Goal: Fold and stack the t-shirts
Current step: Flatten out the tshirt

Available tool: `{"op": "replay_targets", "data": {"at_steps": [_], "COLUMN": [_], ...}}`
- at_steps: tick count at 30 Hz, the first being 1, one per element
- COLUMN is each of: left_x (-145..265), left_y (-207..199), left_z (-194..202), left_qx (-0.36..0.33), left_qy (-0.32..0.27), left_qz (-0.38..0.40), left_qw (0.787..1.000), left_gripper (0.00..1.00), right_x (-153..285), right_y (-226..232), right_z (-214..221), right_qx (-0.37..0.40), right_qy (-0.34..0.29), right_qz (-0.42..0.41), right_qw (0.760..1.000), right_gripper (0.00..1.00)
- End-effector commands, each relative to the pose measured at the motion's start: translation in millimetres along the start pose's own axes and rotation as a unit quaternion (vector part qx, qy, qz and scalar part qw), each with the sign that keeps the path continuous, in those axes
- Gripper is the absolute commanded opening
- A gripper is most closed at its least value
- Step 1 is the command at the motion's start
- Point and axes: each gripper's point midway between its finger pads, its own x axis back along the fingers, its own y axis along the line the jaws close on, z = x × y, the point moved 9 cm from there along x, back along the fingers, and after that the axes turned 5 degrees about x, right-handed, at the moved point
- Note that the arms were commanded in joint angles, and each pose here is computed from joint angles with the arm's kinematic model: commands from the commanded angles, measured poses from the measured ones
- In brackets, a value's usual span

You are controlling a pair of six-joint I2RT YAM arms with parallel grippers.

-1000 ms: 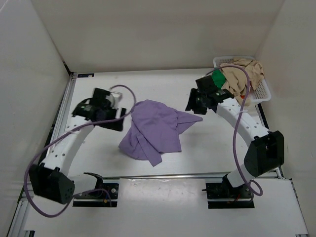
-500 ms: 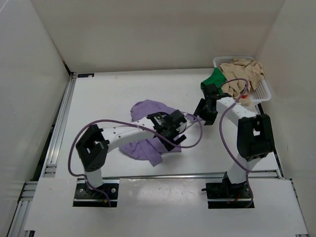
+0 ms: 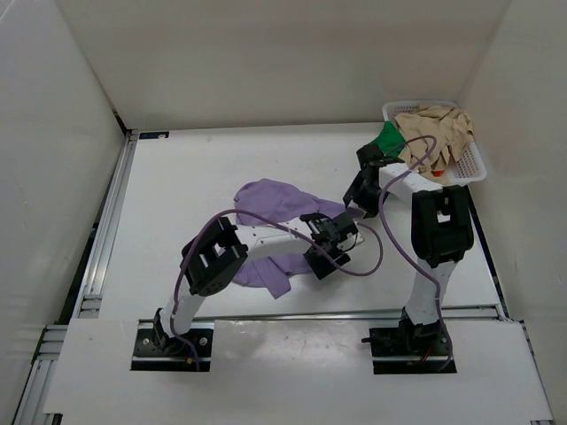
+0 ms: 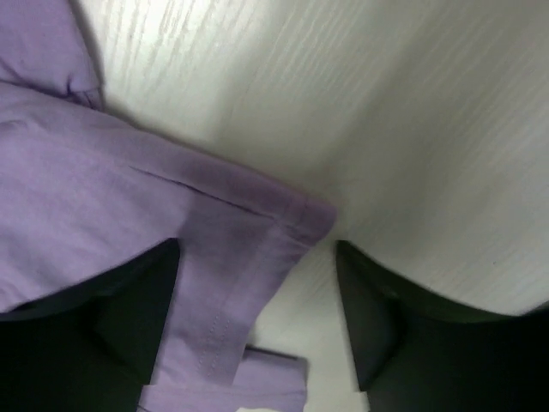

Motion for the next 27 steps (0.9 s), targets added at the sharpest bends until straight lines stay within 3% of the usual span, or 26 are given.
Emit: {"op": "replay_targets", "data": {"at_steps": [1,4,5,7,8,13,17,21,24,27], "left_x": [3.7,3.4,3.4,3.0,3.0,50.1,112.0,175.4,225.0,276.0], "left_y": [-2.8,-3.8,-3.8,-0.1,2.7,45.2,97.7,145.5,179.0,215.7], "left_z": [-11.2,-12.6,-12.6,-12.9,-13.1,-14.3,-1.0,24.2,42.1,59.4], "left_qx": [0.002,0.002,0.002,0.006,0.007,0.053,0.116,0.181,0.231,0.289], "left_qy": [-0.027,-0.031,-0.031,-0.03,-0.032,-0.071,-0.12,-0.162,-0.206,-0.257], "left_qz": [0.013,0.018,0.018,0.017,0.001,-0.025,-0.055,-0.097,-0.161,-0.24], "left_qw": [1.0,0.999,0.999,0.999,0.999,0.996,0.985,0.965,0.937,0.891], "left_gripper": [0.75,0.54,0.37,0.14,0.1,0.1,0.1,0.1,0.1,0.1], "right_x": [-2.5,-8.0,-8.1,-11.8,-11.8,-10.4,7.4,54.1,102.0,158.6], "right_y": [0.8,2.1,2.6,2.5,2.5,0.7,1.0,-1.8,-9.3,-25.0], "right_z": [-10.0,-10.6,-10.6,-9.6,-9.6,-3.1,-2.8,-9.7,-22.2,-40.3], "right_qx": [-0.028,-0.032,-0.038,-0.043,-0.043,-0.052,-0.05,-0.044,-0.053,-0.071], "right_qy": [-0.012,-0.008,-0.008,-0.005,-0.005,-0.004,-0.028,-0.094,-0.177,-0.259], "right_qz": [0.016,0.019,0.019,0.023,0.023,0.034,0.028,0.011,0.008,-0.008], "right_qw": [0.999,0.999,0.999,0.999,0.999,0.998,0.998,0.995,0.983,0.963], "right_gripper": [0.67,0.55,0.51,0.36,0.31,0.0,0.0,0.0,0.0,0.0]}}
